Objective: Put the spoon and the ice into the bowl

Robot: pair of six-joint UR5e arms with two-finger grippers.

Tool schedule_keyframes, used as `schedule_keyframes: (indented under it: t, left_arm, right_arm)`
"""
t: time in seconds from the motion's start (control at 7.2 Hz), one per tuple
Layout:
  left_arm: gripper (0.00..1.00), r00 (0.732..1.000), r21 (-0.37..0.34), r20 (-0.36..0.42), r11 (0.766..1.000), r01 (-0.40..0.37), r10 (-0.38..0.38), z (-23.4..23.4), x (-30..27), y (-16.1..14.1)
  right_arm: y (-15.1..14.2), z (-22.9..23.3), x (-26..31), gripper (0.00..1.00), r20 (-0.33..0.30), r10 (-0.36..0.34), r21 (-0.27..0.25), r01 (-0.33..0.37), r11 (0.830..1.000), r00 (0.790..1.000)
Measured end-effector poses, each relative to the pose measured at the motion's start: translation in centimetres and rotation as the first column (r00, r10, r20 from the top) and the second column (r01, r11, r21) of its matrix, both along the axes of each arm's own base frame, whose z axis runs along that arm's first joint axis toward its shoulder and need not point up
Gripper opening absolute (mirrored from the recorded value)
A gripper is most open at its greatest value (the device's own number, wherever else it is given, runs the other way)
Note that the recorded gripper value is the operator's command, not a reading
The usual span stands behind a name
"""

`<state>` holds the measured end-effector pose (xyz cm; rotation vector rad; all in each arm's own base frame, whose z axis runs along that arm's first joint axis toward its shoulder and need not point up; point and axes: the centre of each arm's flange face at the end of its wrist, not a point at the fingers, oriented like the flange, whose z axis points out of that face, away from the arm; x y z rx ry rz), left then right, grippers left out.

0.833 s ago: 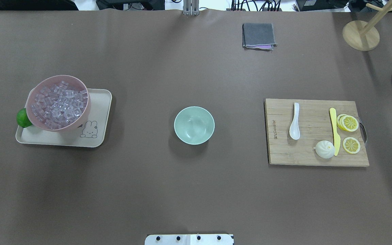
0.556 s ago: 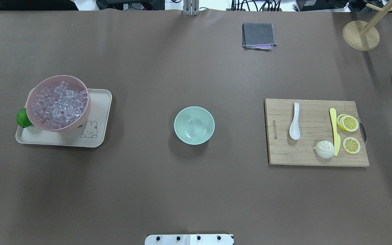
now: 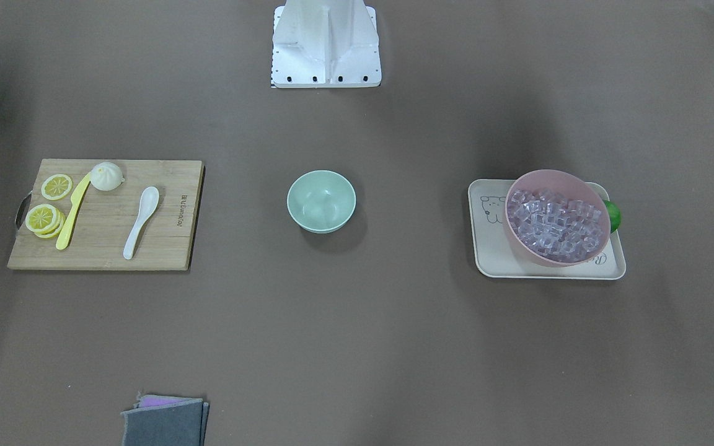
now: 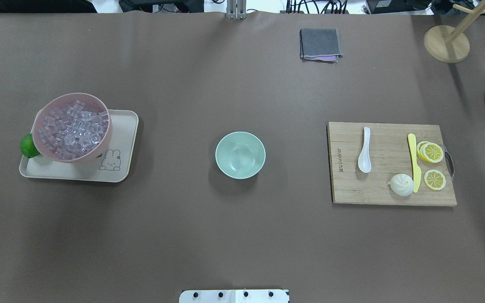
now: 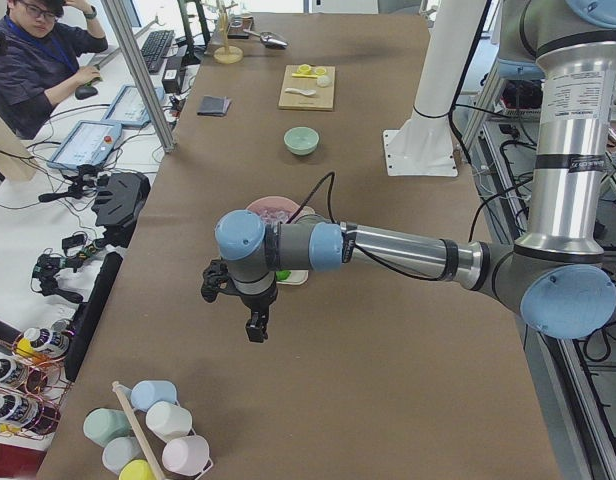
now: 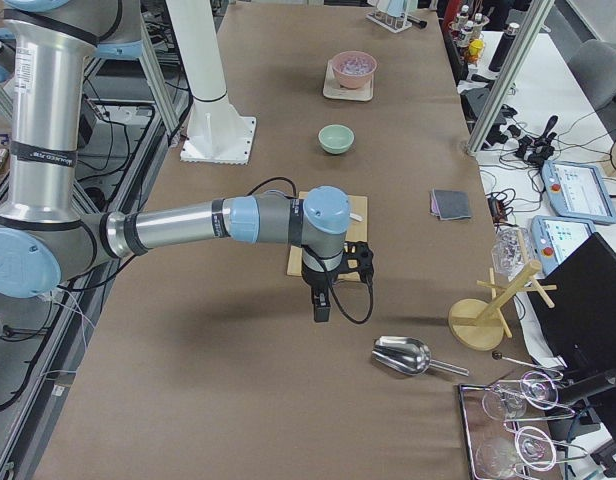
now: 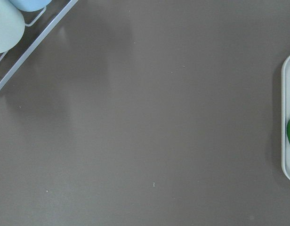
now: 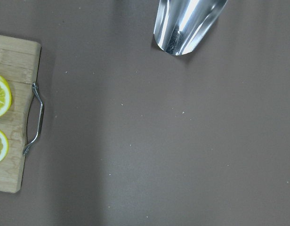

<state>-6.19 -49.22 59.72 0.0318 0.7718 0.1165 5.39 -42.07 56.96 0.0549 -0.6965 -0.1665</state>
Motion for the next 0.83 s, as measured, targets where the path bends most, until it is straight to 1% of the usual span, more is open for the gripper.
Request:
schedule_keyframes:
  t: [0.14,0.28,0.42,0.56,0.69,0.83]
  left_arm:
    - [0.98,1.0,0.034,0.0,0.999,0.002,-0.002,-0.6,0.0,-0.3]
    - [0.98,1.0,0.082,-0.001,0.997,0.005,-0.004,-1.3,0.0,-0.5]
    - [0.98,1.0,0.143,-0.002,0.99,0.006,-0.006,-1.8,-0.1,-0.8]
    - [0.98,1.0,0.204,-0.004,0.979,0.007,-0.007,-2.5,-0.1,-1.2]
    - [0.98,1.0,0.268,-0.004,0.963,0.009,-0.008,-3.3,-0.1,-1.8]
    - [0.98,1.0,0.33,-0.004,0.944,0.01,-0.01,-3.8,-0.1,-2.0]
  right_arm:
    - [0.0,-1.2,-0.1,1.0,0.006,-0.001,0.023,0.001,1.0,1.0]
    - [-0.1,-2.0,-0.2,1.0,0.019,-0.002,0.038,0.001,0.999,1.0]
    - [-0.2,-2.8,-0.4,1.0,0.042,-0.003,0.064,0.0,0.998,0.999]
    - [-0.4,-4.0,-0.6,1.0,0.078,-0.008,0.117,-0.002,0.993,0.997]
    - [-0.6,-4.9,-0.8,1.0,0.107,-0.015,0.171,-0.004,0.985,0.994]
    - [-0.7,-5.4,-0.9,1.0,0.122,-0.019,0.21,-0.007,0.978,0.992]
